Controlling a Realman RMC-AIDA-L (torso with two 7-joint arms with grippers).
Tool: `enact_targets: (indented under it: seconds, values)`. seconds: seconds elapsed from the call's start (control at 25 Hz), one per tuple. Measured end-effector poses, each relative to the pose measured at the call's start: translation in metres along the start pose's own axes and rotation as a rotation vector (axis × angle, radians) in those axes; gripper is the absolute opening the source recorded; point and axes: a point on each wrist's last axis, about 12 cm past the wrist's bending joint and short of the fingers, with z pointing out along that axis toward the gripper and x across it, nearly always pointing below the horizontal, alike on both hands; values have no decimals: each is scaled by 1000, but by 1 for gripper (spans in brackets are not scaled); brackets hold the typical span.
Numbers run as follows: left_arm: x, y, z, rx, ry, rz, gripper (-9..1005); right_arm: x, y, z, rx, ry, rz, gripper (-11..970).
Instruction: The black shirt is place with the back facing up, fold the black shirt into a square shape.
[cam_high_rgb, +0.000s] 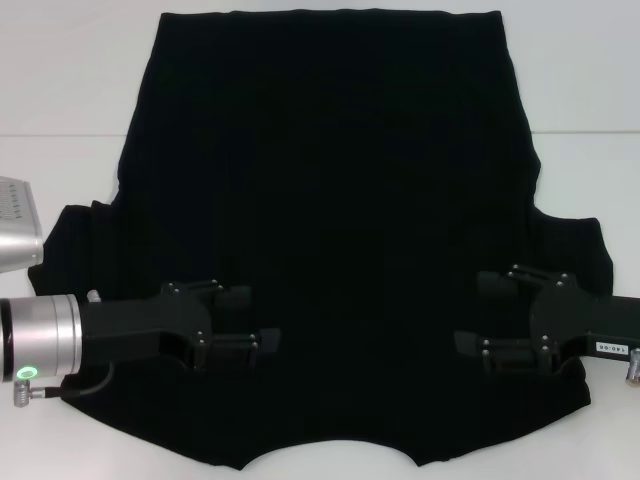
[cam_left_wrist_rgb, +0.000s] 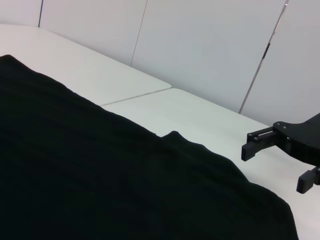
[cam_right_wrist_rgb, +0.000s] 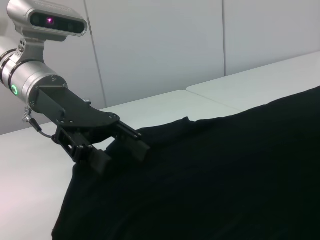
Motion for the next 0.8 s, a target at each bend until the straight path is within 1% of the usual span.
enact_targets:
  seconds: [0.4,0.44,0.48,0.56,0.6,0.72,0.8]
  values:
    - [0,0,0,0,0,-1,813,0,0,0,0,1,2,945]
    - [0,0,0,-3,-4,-4,813,-2,-2,-1,13,-11,25,945]
    - [0,1,-1,-7,-9,-13,813,-2,-2,-1,13,-11,25,945]
    - [-2,3,-5,-25,-26,-50,814,-8,-9,-2,57,-45,101,945]
    - [-3,5,-7,-36,-34,-79,814,-12,-16,-4,94,-60,155,945]
    - [-10,14,-18,-76,-53,-189,814,-30,-42,-14,191,-91,353,944]
    - [-16,21,-28,-111,-69,-293,814,-41,-57,-19,230,-94,466,944]
